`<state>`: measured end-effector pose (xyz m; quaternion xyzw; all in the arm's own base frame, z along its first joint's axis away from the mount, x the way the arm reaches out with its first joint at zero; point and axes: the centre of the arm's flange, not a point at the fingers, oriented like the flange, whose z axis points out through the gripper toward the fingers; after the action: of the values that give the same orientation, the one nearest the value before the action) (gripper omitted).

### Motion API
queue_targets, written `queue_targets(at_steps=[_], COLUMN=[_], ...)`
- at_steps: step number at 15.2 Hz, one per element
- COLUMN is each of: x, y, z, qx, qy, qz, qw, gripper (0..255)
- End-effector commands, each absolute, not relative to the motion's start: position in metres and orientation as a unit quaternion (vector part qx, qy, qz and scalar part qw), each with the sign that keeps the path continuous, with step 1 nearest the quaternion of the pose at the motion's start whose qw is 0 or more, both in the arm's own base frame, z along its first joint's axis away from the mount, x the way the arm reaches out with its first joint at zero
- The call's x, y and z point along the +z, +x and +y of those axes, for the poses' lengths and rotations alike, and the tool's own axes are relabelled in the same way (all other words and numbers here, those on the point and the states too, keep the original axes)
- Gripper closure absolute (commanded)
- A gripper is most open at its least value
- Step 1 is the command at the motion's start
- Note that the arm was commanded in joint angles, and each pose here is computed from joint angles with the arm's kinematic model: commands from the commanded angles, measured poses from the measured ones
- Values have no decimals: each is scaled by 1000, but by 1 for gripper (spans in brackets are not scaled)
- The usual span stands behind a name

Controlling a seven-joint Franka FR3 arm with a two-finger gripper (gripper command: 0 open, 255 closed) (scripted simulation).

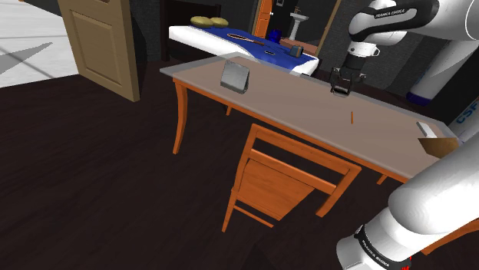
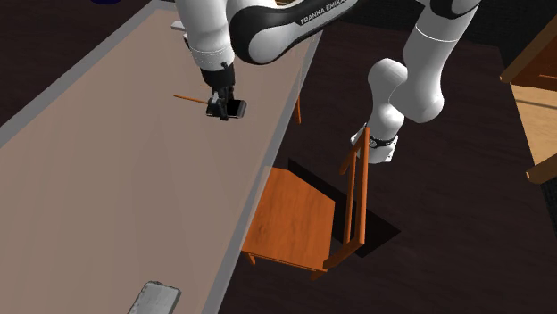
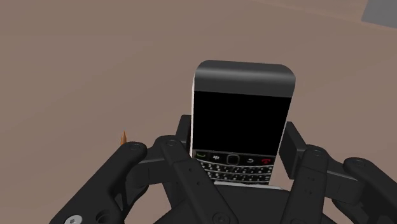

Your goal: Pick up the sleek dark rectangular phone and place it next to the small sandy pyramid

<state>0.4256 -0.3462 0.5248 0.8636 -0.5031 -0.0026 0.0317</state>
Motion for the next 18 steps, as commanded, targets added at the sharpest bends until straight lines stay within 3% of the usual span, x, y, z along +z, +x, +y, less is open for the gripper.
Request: queue_targets(at_steps=[1, 18], x=[524, 524], y=[405, 234], z=[-364, -509], qx=[-3, -3], qy=[864, 864], qz=[-503, -503], qw=[32, 32], gripper=[255, 255])
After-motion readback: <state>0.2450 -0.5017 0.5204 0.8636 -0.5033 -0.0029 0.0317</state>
